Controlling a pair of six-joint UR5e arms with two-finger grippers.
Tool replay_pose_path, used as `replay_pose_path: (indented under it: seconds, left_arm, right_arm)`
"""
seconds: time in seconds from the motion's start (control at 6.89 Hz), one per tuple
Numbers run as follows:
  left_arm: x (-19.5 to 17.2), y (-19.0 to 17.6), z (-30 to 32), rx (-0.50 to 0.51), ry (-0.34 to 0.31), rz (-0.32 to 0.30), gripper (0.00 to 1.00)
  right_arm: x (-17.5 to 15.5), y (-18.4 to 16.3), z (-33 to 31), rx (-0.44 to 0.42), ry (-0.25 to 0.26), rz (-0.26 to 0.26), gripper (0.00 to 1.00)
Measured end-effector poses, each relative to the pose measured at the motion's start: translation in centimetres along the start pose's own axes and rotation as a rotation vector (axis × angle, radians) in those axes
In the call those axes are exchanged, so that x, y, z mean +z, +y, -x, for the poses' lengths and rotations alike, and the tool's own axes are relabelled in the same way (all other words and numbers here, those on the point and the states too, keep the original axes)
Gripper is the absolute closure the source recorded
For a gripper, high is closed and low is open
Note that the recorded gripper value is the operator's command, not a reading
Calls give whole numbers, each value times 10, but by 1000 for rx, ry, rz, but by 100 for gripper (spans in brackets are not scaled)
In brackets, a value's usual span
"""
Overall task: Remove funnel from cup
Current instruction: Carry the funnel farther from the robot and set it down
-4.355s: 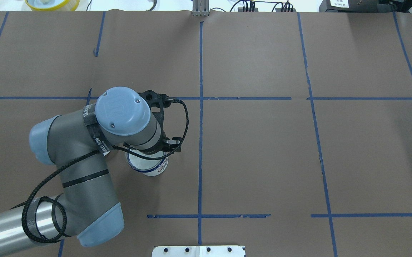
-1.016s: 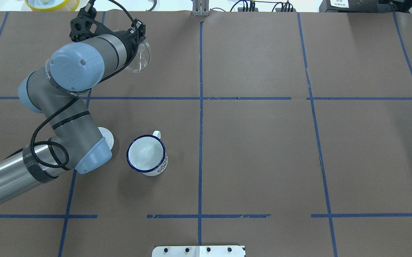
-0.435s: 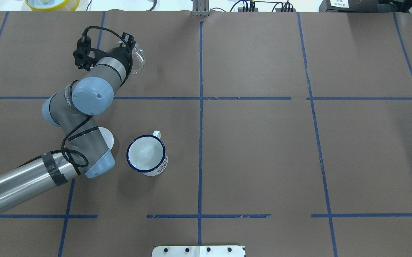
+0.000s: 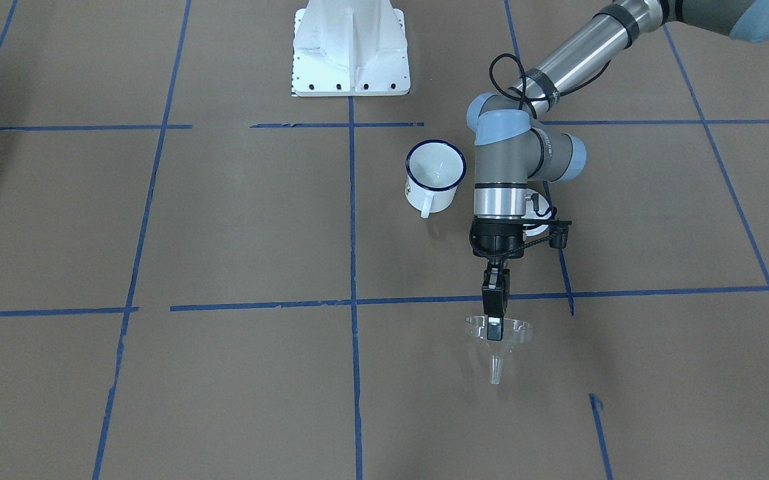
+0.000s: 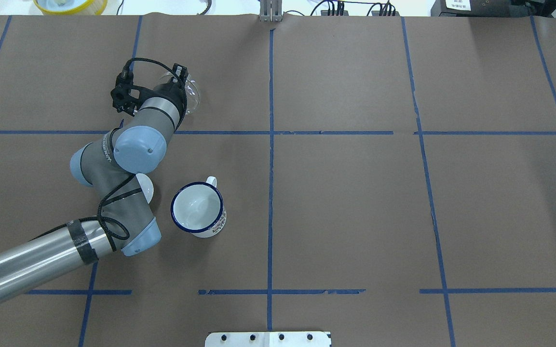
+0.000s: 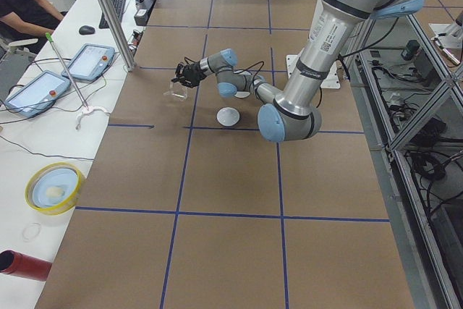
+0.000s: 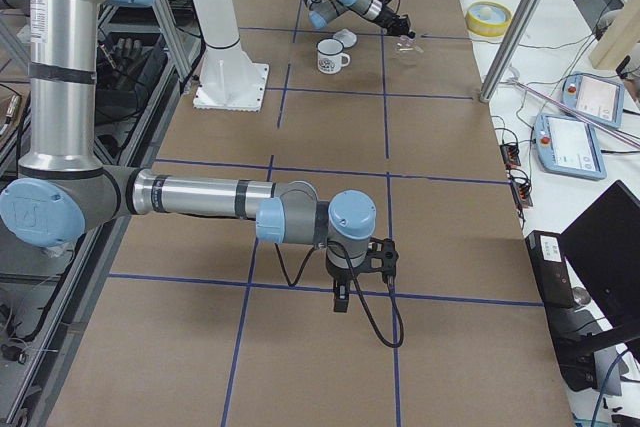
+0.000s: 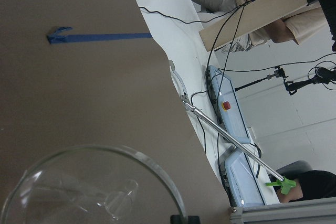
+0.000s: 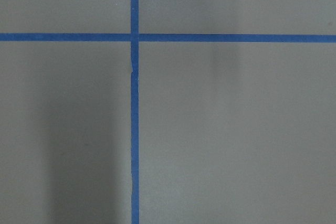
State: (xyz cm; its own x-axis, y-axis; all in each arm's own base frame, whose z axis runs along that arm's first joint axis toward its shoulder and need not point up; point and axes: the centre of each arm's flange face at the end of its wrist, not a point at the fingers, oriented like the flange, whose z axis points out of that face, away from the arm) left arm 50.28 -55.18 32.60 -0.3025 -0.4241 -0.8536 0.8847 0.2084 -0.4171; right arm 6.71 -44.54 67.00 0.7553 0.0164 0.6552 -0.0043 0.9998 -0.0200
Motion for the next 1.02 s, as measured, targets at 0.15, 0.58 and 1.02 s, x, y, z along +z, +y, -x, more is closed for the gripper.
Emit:
replay_pose_path:
  seconds: [0.15, 0.58, 1.02]
  left_arm:
    - [0, 5, 6, -5, -3, -4, 41]
    - [-1, 7, 10, 15, -9, -5, 0]
    - [-15, 9, -10, 160, 3, 42, 0]
  right_arm:
    - [0, 0, 0, 0, 0, 0, 0]
    - [0, 0, 0, 0, 0, 0, 0]
    - [0, 0, 0, 0, 0, 0, 0]
